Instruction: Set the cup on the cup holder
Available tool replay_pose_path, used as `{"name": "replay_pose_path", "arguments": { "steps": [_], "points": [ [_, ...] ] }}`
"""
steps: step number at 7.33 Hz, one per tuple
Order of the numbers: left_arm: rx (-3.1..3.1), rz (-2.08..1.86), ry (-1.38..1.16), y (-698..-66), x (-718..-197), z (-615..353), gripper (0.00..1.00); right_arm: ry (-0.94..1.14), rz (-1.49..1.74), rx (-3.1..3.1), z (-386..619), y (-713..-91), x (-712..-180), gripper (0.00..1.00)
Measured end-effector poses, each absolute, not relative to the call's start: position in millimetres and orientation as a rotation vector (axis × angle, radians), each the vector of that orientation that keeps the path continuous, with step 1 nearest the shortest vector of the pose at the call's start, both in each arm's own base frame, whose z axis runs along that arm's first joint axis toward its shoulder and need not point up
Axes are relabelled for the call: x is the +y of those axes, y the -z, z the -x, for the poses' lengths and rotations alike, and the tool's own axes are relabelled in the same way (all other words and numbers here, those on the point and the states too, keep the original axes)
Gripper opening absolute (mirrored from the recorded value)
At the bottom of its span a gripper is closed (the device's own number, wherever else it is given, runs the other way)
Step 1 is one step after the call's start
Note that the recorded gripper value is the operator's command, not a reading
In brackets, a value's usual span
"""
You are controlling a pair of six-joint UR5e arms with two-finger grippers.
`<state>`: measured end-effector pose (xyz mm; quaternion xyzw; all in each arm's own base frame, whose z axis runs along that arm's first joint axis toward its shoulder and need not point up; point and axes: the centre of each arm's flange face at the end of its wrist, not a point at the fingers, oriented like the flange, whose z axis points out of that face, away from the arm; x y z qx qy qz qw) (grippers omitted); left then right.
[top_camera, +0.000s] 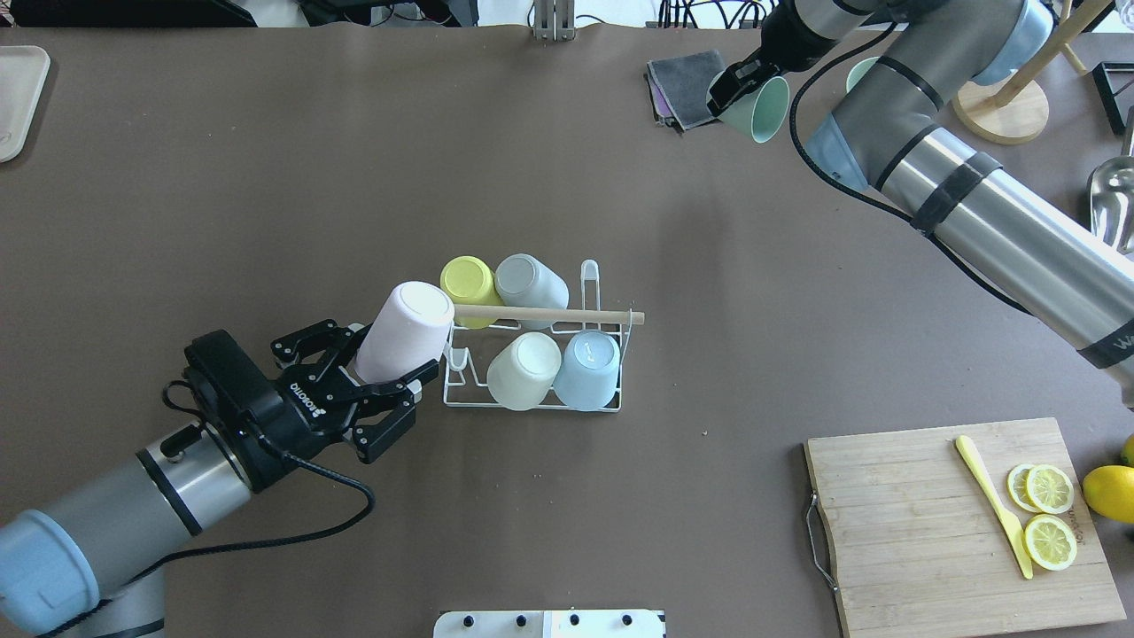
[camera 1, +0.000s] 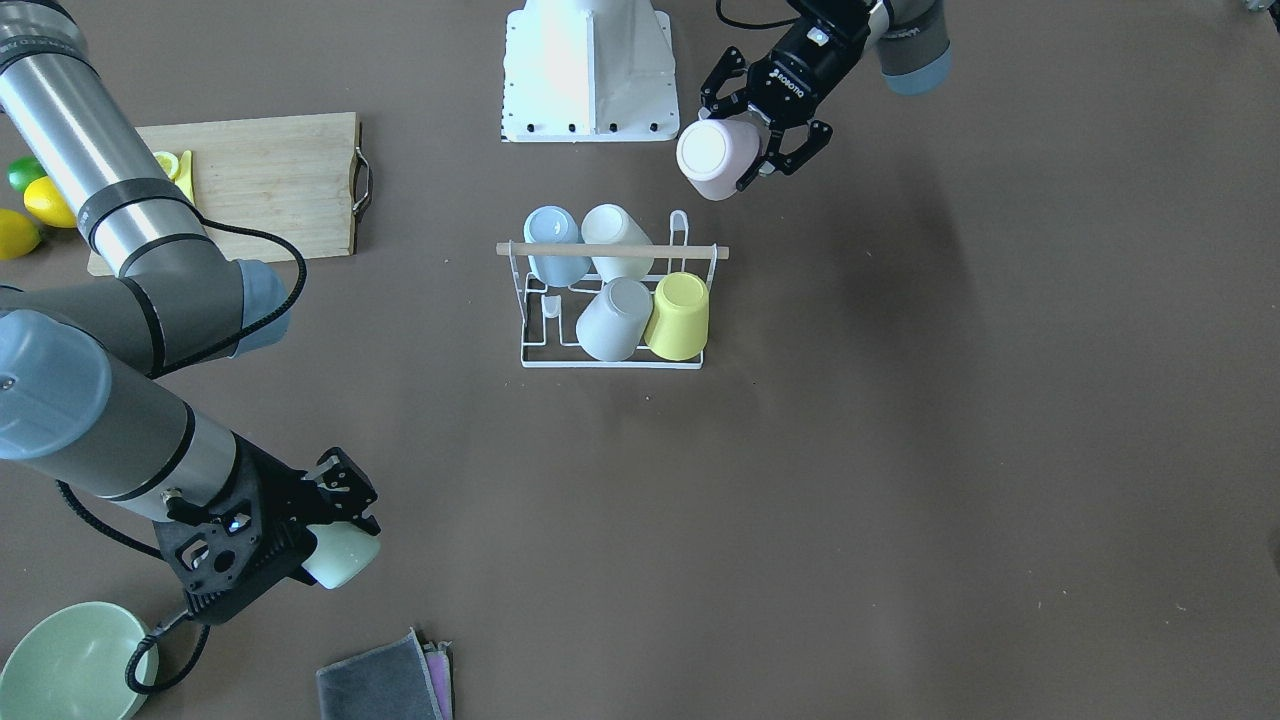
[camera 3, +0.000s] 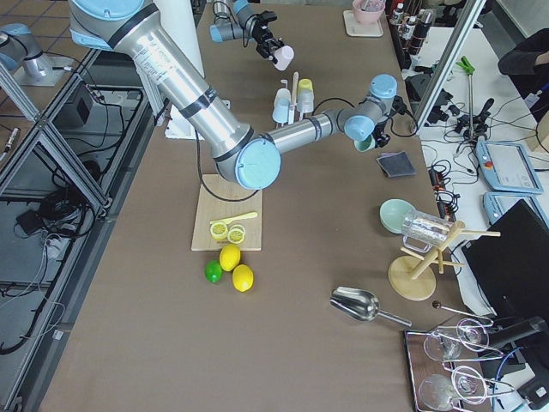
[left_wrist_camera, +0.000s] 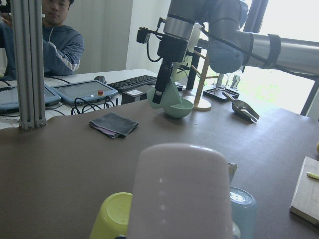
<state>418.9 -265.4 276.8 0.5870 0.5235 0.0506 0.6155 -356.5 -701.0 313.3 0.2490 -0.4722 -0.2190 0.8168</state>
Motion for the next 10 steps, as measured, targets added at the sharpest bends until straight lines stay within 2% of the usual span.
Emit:
{"name": "replay_pose_path", "arguments": {
  "steps": [3,7,10],
  "points": [
    [1.136,-1.405,-0.038,-273,-250,-453,0.41,0.404,-0.757,-1.174,368,-327,-656,0.0],
    [1.09,-1.435,0.061,-271,-260,-462,0.41,0.319,-1.016,-1.379,364,-328,-601,0.0],
    [1.12,-1.444,0.099,-270,-266,-475,0.41,0.335,-1.137,-1.591,392,-322,-544,0.0]
  ]
}}
